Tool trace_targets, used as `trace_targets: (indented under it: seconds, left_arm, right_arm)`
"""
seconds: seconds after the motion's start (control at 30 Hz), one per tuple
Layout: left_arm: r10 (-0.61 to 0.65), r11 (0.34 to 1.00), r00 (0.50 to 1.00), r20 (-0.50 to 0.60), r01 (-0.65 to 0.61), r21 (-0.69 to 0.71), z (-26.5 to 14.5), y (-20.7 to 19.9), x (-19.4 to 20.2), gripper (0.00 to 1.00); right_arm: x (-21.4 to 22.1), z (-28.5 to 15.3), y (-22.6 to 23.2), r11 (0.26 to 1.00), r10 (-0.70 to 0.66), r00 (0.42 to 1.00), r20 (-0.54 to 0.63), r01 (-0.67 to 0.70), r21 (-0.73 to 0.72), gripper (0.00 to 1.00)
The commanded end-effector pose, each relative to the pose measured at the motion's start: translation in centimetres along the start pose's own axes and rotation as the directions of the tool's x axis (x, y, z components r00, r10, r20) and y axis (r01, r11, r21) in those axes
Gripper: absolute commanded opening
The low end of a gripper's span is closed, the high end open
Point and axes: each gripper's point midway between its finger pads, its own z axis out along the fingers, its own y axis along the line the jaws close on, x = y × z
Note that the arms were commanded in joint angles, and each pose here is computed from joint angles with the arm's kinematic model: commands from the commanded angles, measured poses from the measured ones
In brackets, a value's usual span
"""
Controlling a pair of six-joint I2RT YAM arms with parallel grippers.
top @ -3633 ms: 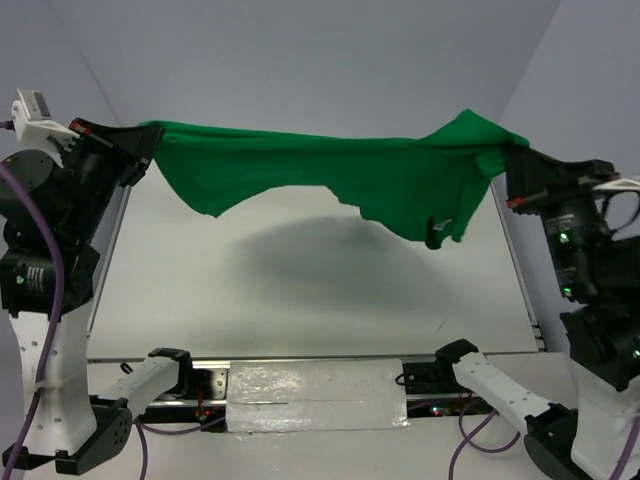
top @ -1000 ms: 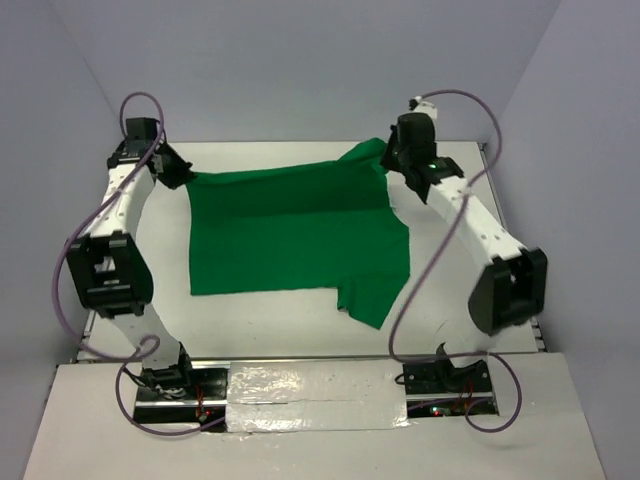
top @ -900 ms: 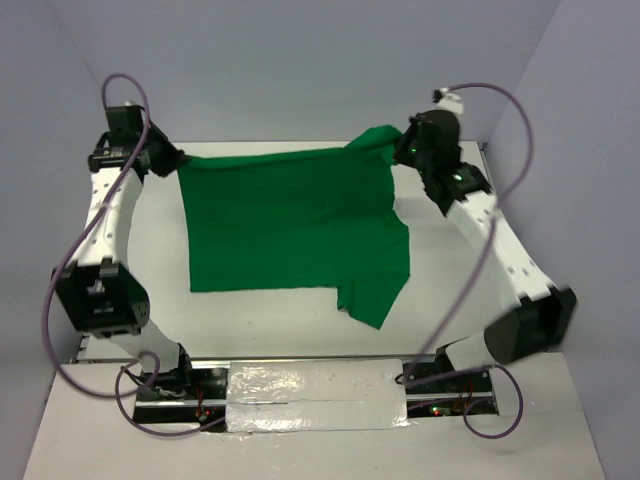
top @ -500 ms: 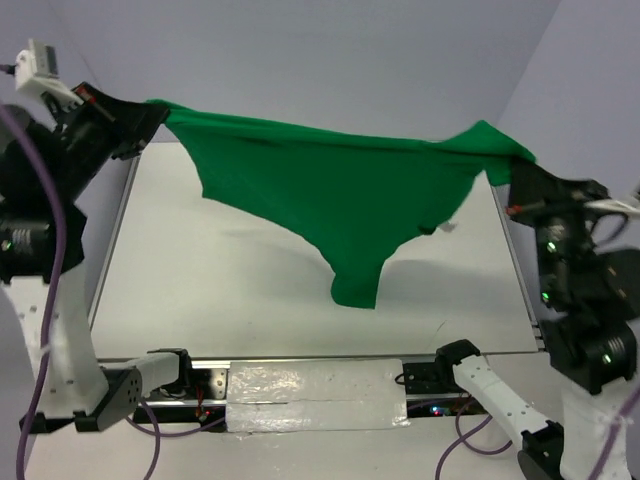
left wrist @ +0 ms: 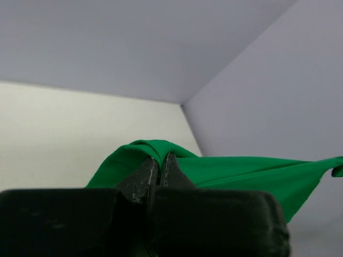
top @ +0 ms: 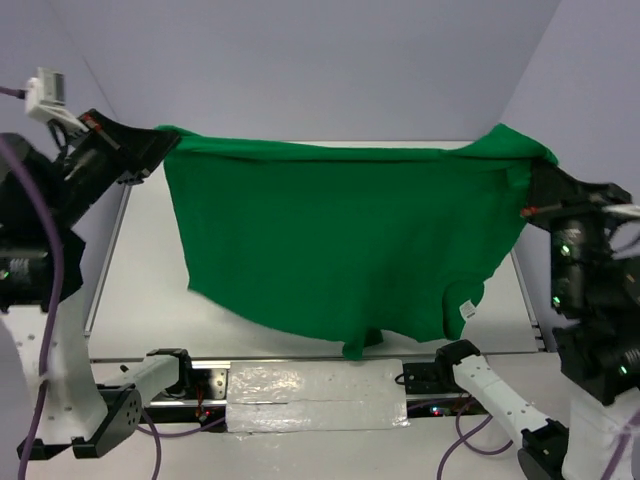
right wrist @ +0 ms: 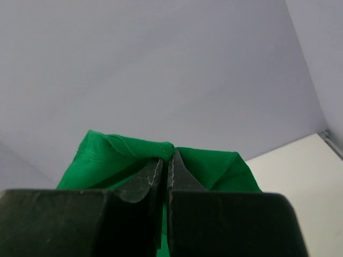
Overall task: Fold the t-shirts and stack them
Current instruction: Flatten out the tshirt, then fold the flattened tshirt in 1/3 of the way
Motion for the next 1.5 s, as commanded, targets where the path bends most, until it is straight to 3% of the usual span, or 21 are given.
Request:
trace_targets:
  seconds: [0.0,0.07,0.1,0.13,0.23,0.27,0.33,0.37,0.4,0.43,0.57,0.6,0.67,0.7,0.73,0.97,1.4,1.43,1.47]
  left_arm:
    - [-0.058,0.978,0.998,-0.030,0.050,-0.202,4.6,8.0,2.3,0.00]
    - [-0.097,0.957,0.992,-0.083,0.070,-0.283,6.7,12.4,5.3,0.00]
    - [-0.134,0.920,0.984,-0.114,0.081,-0.382,8.6,16.9,7.8,0.00]
    - [-0.149,0.912,0.979,-0.138,0.082,-0.402,8.6,17.8,9.1,0.00]
    - [-0.223,0.837,0.954,-0.200,0.083,-0.541,10.8,25.1,14.2,0.00]
    - [-0.238,0.819,0.949,-0.208,0.081,-0.568,11.5,26.8,15.4,0.00]
    - [-0.311,0.749,0.916,-0.252,0.073,-0.658,12.3,31.7,19.3,0.00]
    - [-0.353,0.710,0.893,-0.278,0.062,-0.702,12.8,34.5,21.7,0.00]
    - [-0.369,0.676,0.891,-0.263,0.063,-0.734,12.9,36.3,22.1,0.00]
    - [-0.407,0.635,0.869,-0.280,0.049,-0.771,13.1,39.0,24.1,0.00]
    - [-0.463,0.505,0.859,-0.220,0.052,-0.861,12.4,45.5,23.7,0.00]
    - [-0.474,0.487,0.856,-0.207,0.059,-0.871,12.2,46.6,23.7,0.00]
    - [-0.496,0.442,0.848,-0.188,0.060,-0.895,11.6,48.9,23.3,0.00]
    - [-0.511,0.428,0.839,-0.188,0.059,-0.902,11.5,49.9,23.6,0.00]
    - [-0.503,0.433,0.845,-0.182,0.064,-0.899,12.0,50.2,22.9,0.00]
    - [-0.531,0.448,0.822,-0.207,0.066,-0.891,12.7,51.2,23.7,0.00]
    - [-0.503,0.451,0.845,-0.182,0.078,-0.889,10.1,48.3,22.8,0.00]
    - [-0.514,0.446,0.838,-0.183,0.079,-0.891,9.7,48.1,23.4,0.00]
    - [-0.515,0.451,0.838,-0.179,0.087,-0.888,9.7,47.9,23.3,0.00]
  right_arm:
    - [4.7,4.9,-2.8,0.976,-0.126,0.990,-0.057,0.134,0.170,0.00]
    - [10.0,7.7,-4.2,0.955,-0.185,0.971,-0.149,0.213,0.204,0.00]
    - [14.0,9.6,-5.4,0.937,-0.216,0.951,-0.221,0.266,0.228,0.00]
    - [14.8,9.5,-5.9,0.932,-0.225,0.944,-0.240,0.281,0.230,0.00]
    - [23.2,13.4,-7.2,0.917,-0.244,0.902,-0.356,0.334,0.217,0.00]
    - [28.0,14.9,-8.6,0.898,-0.264,0.858,-0.441,0.385,0.213,0.00]
    - [32.4,17.2,-8.8,0.903,-0.243,0.836,-0.492,0.381,0.201,0.00]
    - [38.1,18.2,-10.6,0.885,-0.248,0.776,-0.580,0.425,0.190,0.00]
    - [39.4,20.0,-9.5,0.903,-0.226,0.780,-0.584,0.393,0.175,0.00]
    - [45.4,20.3,-11.6,0.886,-0.218,0.705,-0.675,0.433,0.167,0.00]
    - [52.1,26.0,-9.0,0.926,-0.158,0.685,-0.711,0.353,0.134,0.00]
    - [53.9,26.0,-8.5,0.935,-0.151,0.650,-0.745,0.339,0.107,0.00]
    - [56.7,27.6,-6.9,0.948,-0.152,0.642,-0.751,0.309,0.073,0.00]
    - [57.8,27.4,-6.4,0.951,-0.154,0.624,-0.766,0.304,0.056,0.00]
    - [57.2,28.6,-4.9,0.960,-0.159,0.649,-0.744,0.279,0.038,0.00]
    - [60.3,27.4,-4.9,0.980,-0.091,0.636,-0.766,0.195,0.045,0.00]
    - [54.1,20.1,-7.0,0.965,-0.108,0.608,-0.786,0.255,0.064,0.00]
    - [54.8,18.5,-8.2,0.960,-0.107,0.583,-0.805,0.270,0.068,0.00]
    - [53.5,18.6,-7.6,0.966,-0.102,0.607,-0.788,0.249,0.066,0.00]
